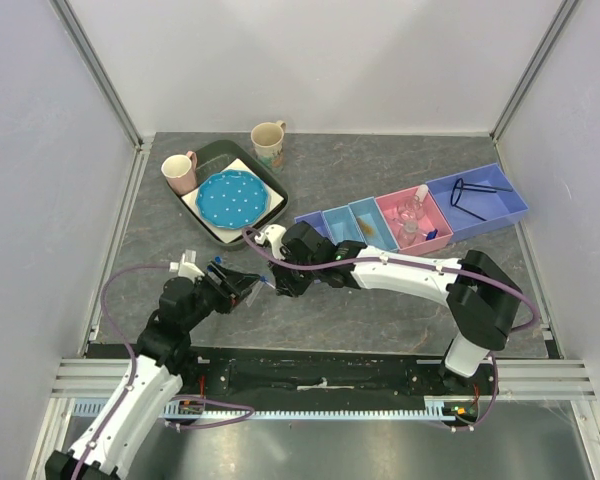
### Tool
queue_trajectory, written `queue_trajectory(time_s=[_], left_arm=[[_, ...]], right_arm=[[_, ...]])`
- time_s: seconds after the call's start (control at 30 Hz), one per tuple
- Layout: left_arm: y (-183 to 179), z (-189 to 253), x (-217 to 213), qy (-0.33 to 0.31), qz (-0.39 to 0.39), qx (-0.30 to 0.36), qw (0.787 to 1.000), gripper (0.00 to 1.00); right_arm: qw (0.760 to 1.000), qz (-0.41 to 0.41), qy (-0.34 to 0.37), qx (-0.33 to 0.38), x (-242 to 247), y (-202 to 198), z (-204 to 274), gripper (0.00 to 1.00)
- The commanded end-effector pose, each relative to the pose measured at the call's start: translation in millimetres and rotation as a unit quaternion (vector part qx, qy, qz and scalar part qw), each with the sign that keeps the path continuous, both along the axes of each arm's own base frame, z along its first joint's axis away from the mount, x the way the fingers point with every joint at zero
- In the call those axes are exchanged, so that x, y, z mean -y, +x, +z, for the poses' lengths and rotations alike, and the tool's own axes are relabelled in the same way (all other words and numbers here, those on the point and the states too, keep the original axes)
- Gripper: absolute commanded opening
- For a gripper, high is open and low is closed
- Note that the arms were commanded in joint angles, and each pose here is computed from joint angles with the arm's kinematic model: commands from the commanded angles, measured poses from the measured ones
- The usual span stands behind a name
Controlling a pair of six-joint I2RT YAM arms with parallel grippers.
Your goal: Organize the chemistry lab equipment
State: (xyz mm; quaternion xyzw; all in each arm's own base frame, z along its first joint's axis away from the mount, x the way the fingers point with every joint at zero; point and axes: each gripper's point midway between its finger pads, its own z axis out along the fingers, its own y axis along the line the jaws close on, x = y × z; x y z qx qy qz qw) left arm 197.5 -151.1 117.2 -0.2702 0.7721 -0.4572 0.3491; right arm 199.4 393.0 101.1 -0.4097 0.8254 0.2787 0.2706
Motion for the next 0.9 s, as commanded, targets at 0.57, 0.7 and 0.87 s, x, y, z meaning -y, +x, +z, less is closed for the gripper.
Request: queue_trajectory(time_s=[0.57,0.7,0.87], left_arm=[[-6,3,29,-0.053,-0.078,-0.018,0.995,0.42],[-10,2,32,-0.053,-0.093,-0.021,0.994,0.38],[-12,7,35,-0.051,-0.109,-0.014,0.993,0.22]], right_arm=[[0.993,0.086,0.075,-0.025,-19,-23,35,0.11],[0.992,0.091,0.077,-0.027,-19,-24,36,0.11],[0.991,0.099,0.081,-0.035,-22,-27,37,0.12]])
